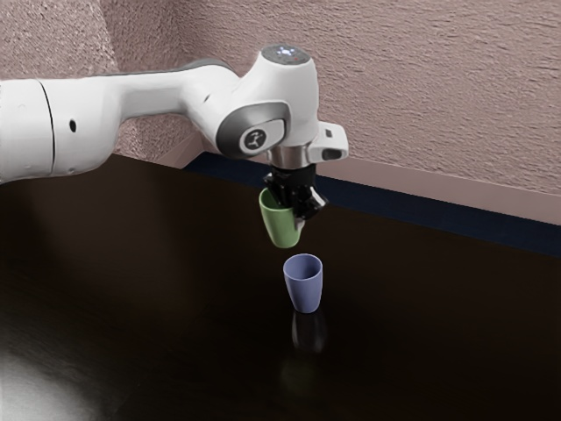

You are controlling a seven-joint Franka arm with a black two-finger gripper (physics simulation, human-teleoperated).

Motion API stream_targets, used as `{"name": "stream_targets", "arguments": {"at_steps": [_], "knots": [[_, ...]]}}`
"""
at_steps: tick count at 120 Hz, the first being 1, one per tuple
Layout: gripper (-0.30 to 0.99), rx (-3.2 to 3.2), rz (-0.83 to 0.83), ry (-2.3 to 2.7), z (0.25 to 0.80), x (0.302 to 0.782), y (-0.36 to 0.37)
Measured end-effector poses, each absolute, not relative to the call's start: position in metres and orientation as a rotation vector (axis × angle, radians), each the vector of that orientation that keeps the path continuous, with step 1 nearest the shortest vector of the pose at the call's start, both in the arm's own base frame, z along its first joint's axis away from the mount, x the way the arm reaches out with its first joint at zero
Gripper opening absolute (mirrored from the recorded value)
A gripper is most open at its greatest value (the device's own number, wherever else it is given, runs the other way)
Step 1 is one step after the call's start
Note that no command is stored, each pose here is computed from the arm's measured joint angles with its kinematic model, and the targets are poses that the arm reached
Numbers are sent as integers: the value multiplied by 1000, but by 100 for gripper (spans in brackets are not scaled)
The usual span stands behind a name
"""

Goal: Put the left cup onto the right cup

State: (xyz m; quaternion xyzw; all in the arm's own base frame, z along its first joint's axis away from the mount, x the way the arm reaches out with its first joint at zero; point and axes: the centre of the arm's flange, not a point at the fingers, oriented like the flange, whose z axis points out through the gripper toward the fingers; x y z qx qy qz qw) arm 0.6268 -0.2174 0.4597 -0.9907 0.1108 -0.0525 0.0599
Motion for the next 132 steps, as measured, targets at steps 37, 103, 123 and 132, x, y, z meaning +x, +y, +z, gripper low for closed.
{"name": "stream_targets", "arguments": {"at_steps": [37,103,123,132], "knots": [[-9,-3007,-162,293,451,638,-219],[-9,-3014,-172,270,450,634,-238],[-9,-3013,-174,264,449,632,-244],[-9,-3014,-169,255,445,633,-244]]}}
